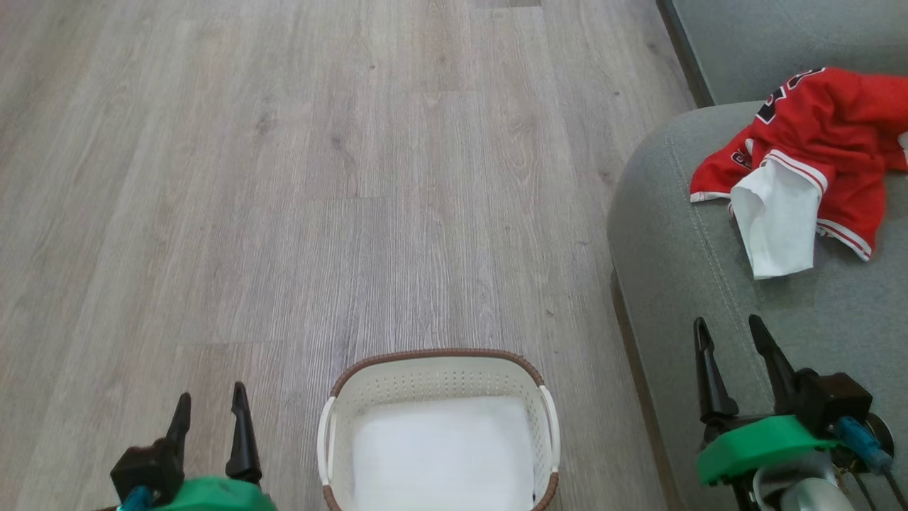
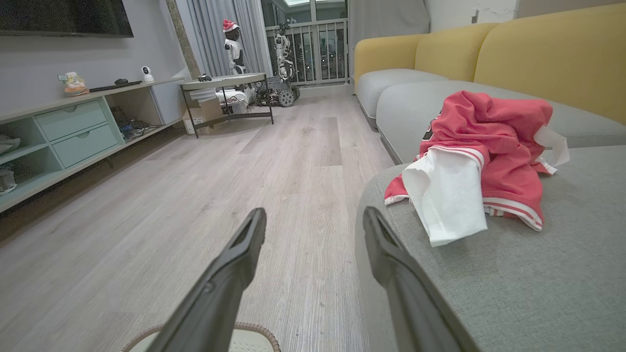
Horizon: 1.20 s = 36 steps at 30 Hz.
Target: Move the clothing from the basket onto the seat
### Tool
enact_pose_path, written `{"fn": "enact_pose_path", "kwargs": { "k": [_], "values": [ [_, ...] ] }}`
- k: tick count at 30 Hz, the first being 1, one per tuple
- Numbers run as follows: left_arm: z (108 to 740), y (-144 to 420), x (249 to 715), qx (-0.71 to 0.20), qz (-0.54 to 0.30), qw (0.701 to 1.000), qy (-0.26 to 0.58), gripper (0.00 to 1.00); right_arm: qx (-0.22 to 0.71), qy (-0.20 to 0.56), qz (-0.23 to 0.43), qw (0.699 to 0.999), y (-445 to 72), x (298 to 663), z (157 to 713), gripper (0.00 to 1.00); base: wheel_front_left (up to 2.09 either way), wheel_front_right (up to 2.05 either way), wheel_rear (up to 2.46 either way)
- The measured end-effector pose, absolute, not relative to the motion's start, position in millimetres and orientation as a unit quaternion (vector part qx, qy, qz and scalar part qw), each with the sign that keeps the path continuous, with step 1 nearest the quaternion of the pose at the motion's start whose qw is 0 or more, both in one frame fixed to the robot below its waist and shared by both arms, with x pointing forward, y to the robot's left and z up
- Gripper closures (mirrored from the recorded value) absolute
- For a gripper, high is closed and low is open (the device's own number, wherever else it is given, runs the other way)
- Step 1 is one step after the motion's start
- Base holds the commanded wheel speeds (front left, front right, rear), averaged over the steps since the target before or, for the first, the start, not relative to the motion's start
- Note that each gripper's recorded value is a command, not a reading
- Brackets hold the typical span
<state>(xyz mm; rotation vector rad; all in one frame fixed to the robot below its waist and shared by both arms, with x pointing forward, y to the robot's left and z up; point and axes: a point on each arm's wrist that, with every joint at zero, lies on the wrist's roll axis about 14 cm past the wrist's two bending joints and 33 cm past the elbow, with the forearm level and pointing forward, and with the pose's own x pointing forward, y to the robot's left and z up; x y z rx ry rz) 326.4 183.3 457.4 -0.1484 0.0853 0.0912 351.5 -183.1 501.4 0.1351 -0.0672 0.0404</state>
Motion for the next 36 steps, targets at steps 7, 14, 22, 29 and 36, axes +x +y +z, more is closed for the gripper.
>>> {"fn": "enact_pose_path", "kwargs": {
  "k": [7,14,22,29,36],
  "values": [
    [456.5,183.4,325.6,-0.073,0.045,0.995,0.043,0.00,0.068,-0.035,0.019,0.997,-183.7,349.5,502.0,0.00,0.00,0.00,0.00],
    [453.6,183.9,324.9,-0.070,0.045,0.995,0.048,0.00,0.071,-0.033,0.018,0.997,-183.9,349.0,500.8,0.00,0.00,0.00,0.00],
    [430.6,183.1,314.3,-0.067,0.048,0.993,0.086,1.00,0.074,0.004,0.015,0.997,-183.6,342.3,477.1,1.00,0.00,0.00,0.00],
    [402.5,183.3,296.4,-0.090,0.059,0.985,0.138,1.00,0.098,0.058,0.002,0.993,-185.9,325.5,444.4,1.00,0.00,0.00,0.00],
    [400.2,184.3,296.8,-0.128,0.068,0.979,0.146,1.00,0.135,0.064,-0.010,0.989,-188.9,326.0,442.6,1.00,0.00,0.00,0.00]
  ]
}}
